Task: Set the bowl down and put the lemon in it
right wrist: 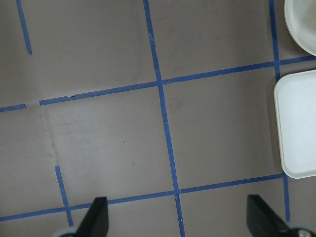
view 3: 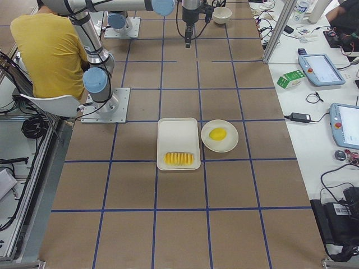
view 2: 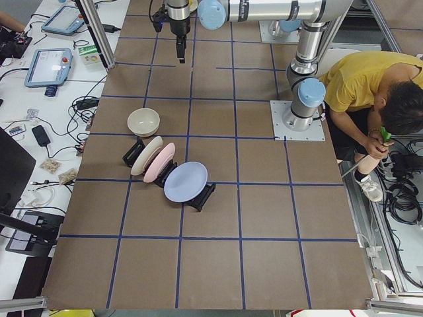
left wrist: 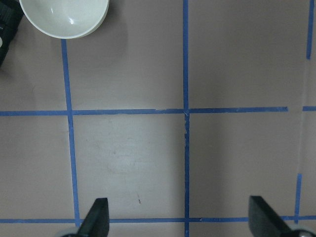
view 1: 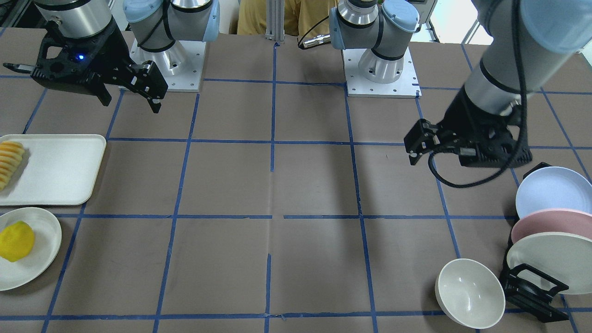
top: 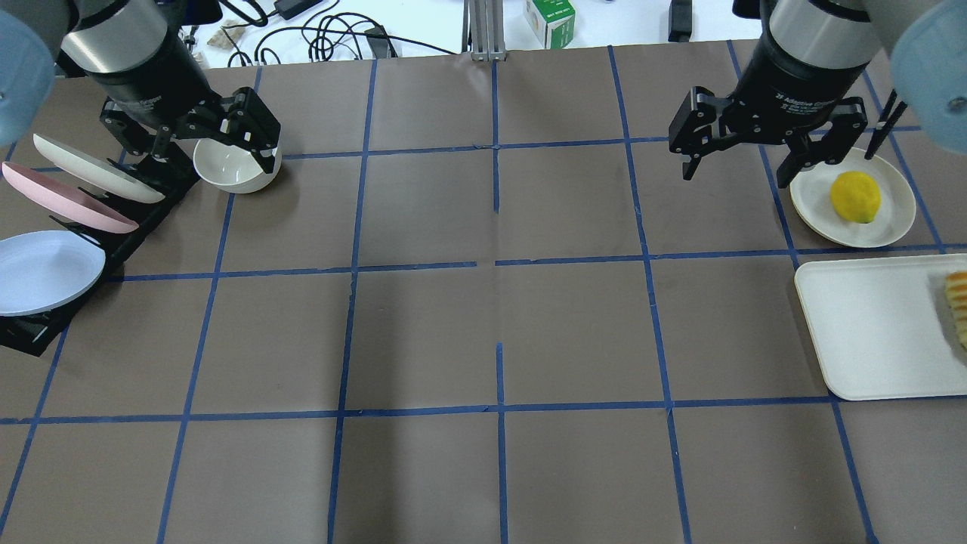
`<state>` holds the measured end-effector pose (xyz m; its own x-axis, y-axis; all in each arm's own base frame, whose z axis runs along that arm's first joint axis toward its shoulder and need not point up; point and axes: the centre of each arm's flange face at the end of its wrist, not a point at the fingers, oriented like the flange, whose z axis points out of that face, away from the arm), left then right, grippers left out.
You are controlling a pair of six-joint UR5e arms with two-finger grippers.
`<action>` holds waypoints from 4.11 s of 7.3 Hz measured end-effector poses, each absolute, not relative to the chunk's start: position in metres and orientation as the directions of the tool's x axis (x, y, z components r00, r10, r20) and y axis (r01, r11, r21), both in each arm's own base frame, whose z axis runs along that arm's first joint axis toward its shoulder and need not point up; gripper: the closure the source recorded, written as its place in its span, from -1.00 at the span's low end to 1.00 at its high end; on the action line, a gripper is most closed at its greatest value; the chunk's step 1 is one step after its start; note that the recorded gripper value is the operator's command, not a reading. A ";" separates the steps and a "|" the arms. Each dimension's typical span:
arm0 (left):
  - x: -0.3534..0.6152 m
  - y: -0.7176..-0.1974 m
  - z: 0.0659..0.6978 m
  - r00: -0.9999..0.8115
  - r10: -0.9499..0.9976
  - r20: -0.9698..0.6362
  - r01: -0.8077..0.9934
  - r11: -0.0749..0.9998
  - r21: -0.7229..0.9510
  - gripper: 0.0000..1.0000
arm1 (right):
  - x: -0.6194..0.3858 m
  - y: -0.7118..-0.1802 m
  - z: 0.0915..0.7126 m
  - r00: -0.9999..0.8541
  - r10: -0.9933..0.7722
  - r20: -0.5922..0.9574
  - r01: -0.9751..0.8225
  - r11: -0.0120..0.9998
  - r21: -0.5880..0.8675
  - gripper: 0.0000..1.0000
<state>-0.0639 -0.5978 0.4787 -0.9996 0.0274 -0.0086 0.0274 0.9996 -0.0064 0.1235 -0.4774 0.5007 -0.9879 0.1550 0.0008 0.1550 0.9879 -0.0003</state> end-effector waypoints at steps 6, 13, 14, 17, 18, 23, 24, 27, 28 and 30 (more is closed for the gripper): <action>0.087 -0.743 0.322 -0.994 0.104 0.040 0.102 0.994 -0.049 -1.00 | -0.061 -0.549 0.414 -0.977 0.191 0.094 0.191 0.981 0.000 -1.00; 0.125 -0.762 0.228 -0.997 0.060 0.047 0.059 0.998 -0.008 -1.00 | -0.194 -0.613 0.248 -0.993 0.020 0.116 0.019 1.000 -0.008 -1.00; 0.124 -0.761 0.223 -0.998 0.045 0.052 0.045 0.999 -0.002 -1.00 | -0.198 -0.619 0.227 -0.993 -0.022 0.112 -0.022 1.000 0.002 -0.93; 0.119 -0.760 0.214 -0.998 -0.004 0.059 -0.003 1.000 0.015 -0.64 | -0.201 -0.626 0.189 -0.996 -0.028 0.088 -0.025 0.999 0.033 0.99; 0.119 -0.760 0.212 -0.998 -0.007 0.060 -0.006 1.000 0.018 -0.35 | -0.201 -0.626 0.189 -0.996 -0.017 0.086 -0.014 0.999 0.038 1.00; 0.118 -0.759 0.210 -0.998 0.003 0.056 0.004 1.000 0.024 1.00 | -0.169 -0.621 0.280 -0.999 0.008 0.052 0.013 0.994 0.106 1.00; 0.118 -0.759 0.211 -0.999 0.006 0.054 0.007 1.000 0.023 1.00 | -0.144 -0.626 0.299 -0.997 0.055 0.052 0.061 0.991 0.117 1.00; 0.115 -0.758 0.220 -0.999 0.008 0.051 0.009 1.000 0.026 1.00 | -0.045 -0.621 0.338 -0.985 0.163 0.063 0.170 0.977 0.128 1.00; 0.097 -0.757 0.234 -0.998 0.013 0.060 0.015 0.999 0.032 1.00 | -0.025 -0.619 0.344 -0.983 0.176 0.061 0.182 0.975 0.125 1.00; 0.006 -0.748 0.271 -0.996 0.014 0.092 0.018 0.999 0.041 1.00 | -0.004 -0.615 0.348 -0.982 0.185 0.034 0.188 0.973 0.134 1.00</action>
